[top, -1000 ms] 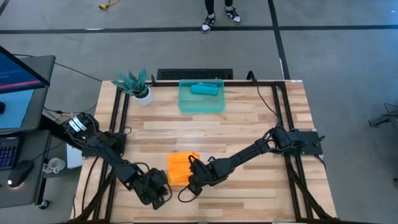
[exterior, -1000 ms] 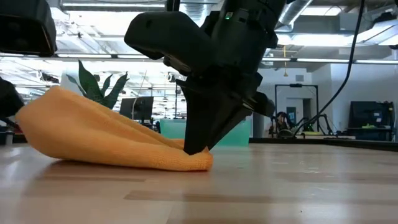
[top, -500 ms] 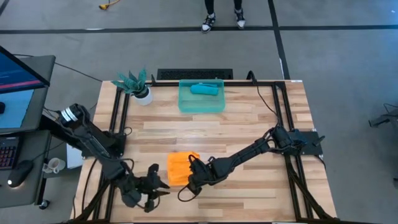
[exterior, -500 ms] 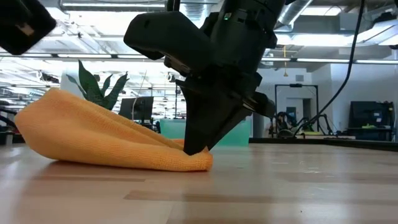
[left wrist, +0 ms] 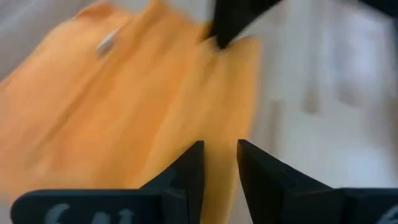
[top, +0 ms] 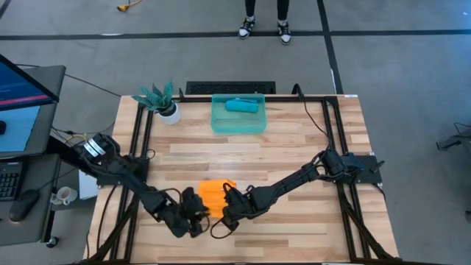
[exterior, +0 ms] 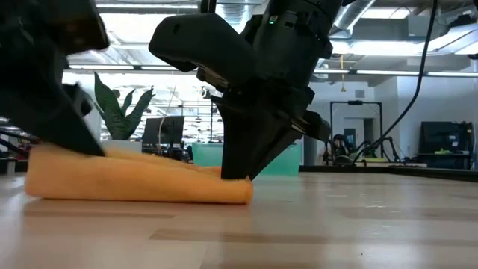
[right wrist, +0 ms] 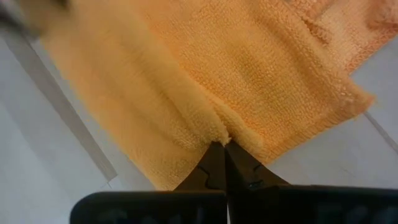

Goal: Roll microfiber towels into tight, uniform cylinder then place into a basket
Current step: Roll the yellow microfiber cloth

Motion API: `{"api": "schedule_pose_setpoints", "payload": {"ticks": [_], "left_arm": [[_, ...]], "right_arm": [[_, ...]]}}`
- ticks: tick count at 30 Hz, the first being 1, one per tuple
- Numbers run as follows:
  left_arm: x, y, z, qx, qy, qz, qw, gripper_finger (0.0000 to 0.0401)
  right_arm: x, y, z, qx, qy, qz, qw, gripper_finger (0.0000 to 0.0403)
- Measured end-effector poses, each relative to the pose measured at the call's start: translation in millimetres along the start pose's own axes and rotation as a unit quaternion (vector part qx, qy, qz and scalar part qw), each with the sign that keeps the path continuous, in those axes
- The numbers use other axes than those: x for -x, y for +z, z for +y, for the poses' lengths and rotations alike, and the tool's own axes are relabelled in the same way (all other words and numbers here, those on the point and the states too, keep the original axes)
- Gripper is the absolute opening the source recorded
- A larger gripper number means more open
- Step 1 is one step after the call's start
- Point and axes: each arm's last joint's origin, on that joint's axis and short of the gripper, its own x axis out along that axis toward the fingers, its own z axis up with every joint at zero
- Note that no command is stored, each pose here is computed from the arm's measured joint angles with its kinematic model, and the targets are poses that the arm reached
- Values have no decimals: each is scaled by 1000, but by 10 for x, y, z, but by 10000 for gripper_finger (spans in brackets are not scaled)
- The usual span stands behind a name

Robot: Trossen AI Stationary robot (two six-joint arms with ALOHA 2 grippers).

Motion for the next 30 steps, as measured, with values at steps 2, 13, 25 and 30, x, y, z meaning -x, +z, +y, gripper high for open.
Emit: {"api": "schedule_pose_setpoints", "payload": {"ticks": [2,13,25,30], "left_arm": [[1,-35,57,22,29,12,999,89],[-145,-231,126,56,75,43,995,89],[-142,-261,92,58,57,57,995,89],[-143,-263,94,59,57,58,995,89]], "right_arm": [[0,-1,1,0,0,0,1000,7],[-4,9,4,-2,4,-1,1000,72],[206,140,104,60,-7,9,998,116],[350,169,104,89,-23,-12,996,116]]}}
